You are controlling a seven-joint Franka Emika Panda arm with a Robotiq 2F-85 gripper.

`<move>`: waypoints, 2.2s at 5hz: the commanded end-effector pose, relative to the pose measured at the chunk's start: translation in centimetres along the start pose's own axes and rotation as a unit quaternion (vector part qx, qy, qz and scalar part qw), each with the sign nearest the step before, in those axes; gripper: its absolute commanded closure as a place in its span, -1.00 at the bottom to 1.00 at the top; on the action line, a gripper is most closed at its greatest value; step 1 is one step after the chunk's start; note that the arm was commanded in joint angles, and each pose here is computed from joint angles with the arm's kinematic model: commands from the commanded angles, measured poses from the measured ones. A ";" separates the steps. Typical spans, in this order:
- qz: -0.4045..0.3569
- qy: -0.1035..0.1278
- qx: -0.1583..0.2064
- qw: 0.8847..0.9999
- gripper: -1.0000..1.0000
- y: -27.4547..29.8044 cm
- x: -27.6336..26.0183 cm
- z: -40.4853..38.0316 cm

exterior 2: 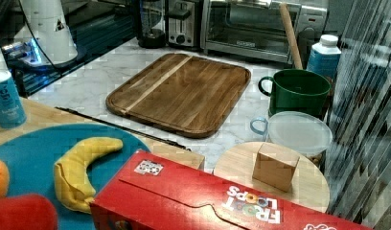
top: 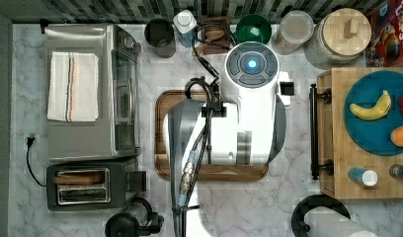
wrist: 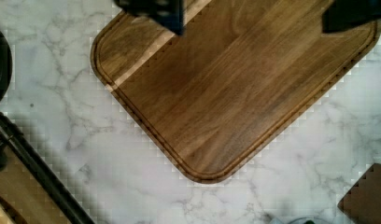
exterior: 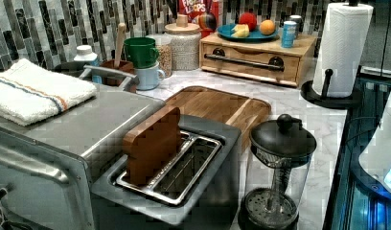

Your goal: Open the drawer.

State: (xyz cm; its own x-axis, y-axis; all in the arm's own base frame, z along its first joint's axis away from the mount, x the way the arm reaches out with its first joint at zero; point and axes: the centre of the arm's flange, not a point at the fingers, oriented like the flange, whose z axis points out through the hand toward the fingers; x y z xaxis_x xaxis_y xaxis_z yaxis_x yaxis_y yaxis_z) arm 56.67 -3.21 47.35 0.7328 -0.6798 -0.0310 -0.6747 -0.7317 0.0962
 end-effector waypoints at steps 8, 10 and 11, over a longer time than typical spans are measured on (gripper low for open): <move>-0.349 0.041 -0.018 0.936 -1.00 16.4 8.7 10.0; -0.385 0.064 -0.024 0.920 -1.00 17.0 9.9 12.5; -0.399 0.058 -0.023 0.915 -1.00 17.7 10.6 14.2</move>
State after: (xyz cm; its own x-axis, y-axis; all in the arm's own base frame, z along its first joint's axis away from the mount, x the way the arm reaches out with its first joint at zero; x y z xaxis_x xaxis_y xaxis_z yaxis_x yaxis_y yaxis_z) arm 49.43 -25.85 37.42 0.9994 -0.0219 0.0250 -0.0252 -0.9895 0.1420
